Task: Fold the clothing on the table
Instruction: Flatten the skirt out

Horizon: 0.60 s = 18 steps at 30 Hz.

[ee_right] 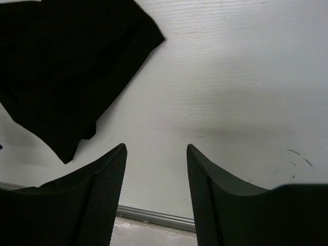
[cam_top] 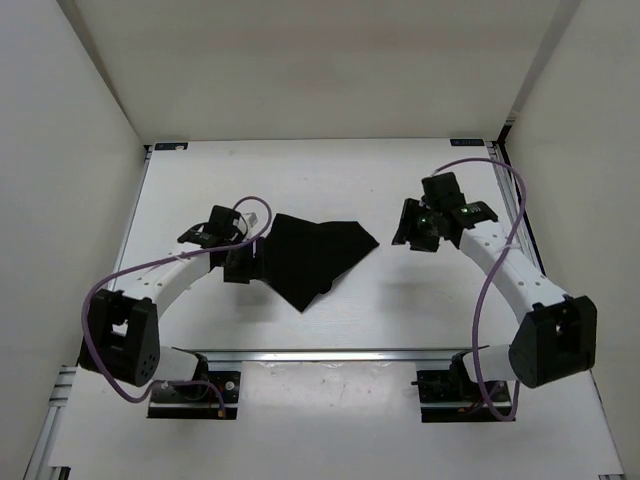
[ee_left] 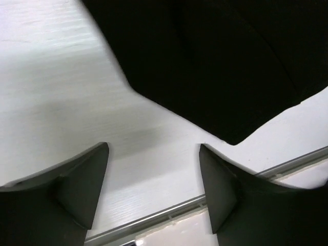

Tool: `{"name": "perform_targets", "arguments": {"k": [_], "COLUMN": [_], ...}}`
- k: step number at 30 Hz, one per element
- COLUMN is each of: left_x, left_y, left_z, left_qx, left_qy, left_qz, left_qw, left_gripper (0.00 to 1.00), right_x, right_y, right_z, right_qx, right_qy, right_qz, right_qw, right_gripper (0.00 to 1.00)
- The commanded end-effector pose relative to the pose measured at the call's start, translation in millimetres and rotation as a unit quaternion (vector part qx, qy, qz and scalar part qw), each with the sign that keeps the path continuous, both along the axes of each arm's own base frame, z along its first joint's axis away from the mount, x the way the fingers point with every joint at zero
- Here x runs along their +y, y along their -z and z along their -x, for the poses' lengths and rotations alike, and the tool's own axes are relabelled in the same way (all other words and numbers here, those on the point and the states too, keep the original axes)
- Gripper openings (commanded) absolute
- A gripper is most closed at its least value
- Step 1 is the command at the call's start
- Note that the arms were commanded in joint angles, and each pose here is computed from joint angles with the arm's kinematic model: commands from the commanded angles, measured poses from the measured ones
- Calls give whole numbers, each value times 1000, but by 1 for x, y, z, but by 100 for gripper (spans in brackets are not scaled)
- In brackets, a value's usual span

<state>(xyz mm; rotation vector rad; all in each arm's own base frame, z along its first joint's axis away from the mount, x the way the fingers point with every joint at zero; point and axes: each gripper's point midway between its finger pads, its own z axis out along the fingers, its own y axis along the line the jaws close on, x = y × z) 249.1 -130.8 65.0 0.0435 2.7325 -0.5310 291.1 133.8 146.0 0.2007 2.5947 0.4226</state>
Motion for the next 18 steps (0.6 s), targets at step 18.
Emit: {"name": "perform_targets", "arguments": {"k": [18], "left_x": [-34], "left_y": [-5], "left_z": [-57], "left_qx": [-33], "left_qy": [9], "left_qz": [-4], "left_qw": [999], "left_gripper": [78], "right_x": [169], "right_y": [57], "right_z": [-8], "right_qx": [42], "right_qy": [-326], "right_qz": [-9], "right_qw": [944], "right_gripper": [56]}}
